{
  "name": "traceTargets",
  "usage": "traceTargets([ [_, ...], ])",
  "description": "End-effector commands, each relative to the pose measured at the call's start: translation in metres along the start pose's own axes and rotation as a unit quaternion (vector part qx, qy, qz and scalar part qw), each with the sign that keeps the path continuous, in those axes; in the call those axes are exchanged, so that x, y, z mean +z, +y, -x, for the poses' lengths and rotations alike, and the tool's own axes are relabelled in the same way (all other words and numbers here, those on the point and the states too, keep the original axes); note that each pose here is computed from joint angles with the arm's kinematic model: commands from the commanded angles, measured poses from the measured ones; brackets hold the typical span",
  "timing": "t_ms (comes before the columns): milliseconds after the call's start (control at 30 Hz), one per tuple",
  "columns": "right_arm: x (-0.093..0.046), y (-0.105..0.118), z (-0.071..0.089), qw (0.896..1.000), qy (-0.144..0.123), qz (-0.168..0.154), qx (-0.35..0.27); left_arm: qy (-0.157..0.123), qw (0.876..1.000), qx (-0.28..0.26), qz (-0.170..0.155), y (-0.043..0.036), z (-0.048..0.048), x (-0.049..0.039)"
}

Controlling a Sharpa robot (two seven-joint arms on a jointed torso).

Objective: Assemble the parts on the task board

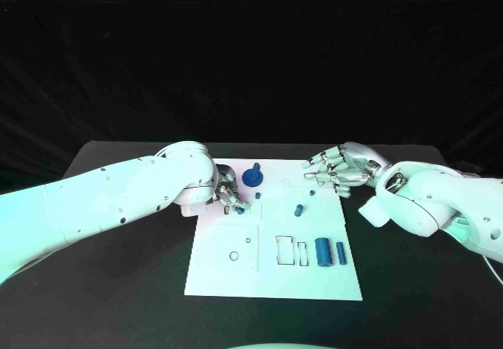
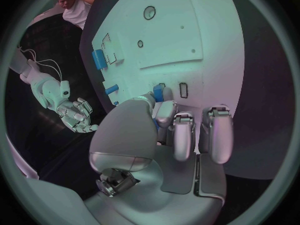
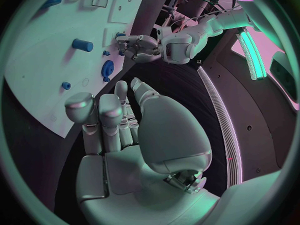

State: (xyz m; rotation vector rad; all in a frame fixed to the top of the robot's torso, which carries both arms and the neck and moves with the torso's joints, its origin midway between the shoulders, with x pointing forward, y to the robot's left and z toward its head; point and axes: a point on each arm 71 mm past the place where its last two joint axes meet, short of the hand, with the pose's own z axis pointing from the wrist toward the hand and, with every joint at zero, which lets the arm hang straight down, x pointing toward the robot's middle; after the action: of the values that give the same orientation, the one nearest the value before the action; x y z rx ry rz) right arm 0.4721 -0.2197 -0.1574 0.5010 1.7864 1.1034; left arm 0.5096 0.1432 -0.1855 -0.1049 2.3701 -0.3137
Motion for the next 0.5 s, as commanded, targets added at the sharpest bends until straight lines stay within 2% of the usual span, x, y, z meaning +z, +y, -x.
traceTargets([
  [33, -0.0006, 0.0001, -0.0022, 1.0, 0.01, -0.001, -0.002, 0.024, 0.999, 0.024, 0.015, 0.0025, -0.0057, 0.0006],
  [300, -0.0018, 0.0017, -0.0045, 1.0, 0.015, 0.0, 0.003, 0.023, 0.999, 0.023, 0.021, 0.0072, -0.0048, 0.0004],
  [500, -0.002, 0.002, -0.0048, 1.0, 0.016, 0.0, 0.003, 0.014, 1.0, 0.018, 0.02, 0.0073, -0.0036, 0.0011],
])
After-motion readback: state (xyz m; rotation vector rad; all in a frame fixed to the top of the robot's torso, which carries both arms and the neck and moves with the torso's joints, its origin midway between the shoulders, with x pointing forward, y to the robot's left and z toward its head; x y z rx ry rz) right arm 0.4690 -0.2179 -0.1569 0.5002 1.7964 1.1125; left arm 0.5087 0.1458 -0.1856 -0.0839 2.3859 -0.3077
